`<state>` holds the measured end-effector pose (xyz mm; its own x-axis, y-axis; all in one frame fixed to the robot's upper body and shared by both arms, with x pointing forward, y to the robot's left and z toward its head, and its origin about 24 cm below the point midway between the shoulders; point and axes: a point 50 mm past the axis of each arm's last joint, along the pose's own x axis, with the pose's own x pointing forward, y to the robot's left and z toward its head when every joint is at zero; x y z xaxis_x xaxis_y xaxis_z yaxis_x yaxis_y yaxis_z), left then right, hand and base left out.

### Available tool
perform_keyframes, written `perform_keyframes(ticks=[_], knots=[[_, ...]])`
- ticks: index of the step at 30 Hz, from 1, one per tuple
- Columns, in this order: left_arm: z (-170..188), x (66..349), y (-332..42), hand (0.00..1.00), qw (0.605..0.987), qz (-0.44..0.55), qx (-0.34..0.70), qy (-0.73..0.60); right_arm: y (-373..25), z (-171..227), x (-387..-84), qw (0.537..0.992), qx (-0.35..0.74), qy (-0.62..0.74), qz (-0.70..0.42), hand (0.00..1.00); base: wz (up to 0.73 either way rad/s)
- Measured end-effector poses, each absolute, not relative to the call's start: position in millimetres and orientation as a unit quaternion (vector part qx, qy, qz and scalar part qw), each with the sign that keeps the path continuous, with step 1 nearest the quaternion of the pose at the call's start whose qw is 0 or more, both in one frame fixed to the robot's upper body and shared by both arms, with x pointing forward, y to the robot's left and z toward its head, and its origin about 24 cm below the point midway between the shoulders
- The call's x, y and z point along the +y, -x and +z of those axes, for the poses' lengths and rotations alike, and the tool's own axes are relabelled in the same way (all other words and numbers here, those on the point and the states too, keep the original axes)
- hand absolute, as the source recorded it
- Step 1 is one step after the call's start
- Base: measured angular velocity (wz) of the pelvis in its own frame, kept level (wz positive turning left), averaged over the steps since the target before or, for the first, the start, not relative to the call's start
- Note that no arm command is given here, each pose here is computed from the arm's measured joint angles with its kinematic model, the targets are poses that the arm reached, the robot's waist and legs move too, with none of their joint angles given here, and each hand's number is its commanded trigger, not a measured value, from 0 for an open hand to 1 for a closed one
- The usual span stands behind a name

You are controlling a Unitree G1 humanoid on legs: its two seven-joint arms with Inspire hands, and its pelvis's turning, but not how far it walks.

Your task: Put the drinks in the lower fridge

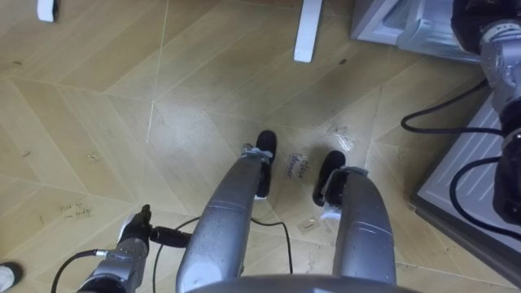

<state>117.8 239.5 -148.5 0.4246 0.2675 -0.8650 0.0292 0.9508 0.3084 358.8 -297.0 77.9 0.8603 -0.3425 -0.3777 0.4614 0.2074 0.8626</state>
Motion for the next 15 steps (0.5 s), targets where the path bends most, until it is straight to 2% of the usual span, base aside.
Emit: perform_keyframes(ticks=[15], knots=[[-146.5, 239.8, -119.5, 0.00, 0.840, 0.070, 0.520, -0.139, -357.0, 75.6, -298.5, 0.759, 0.066, -0.581, -0.287, 0.00, 0.00]])
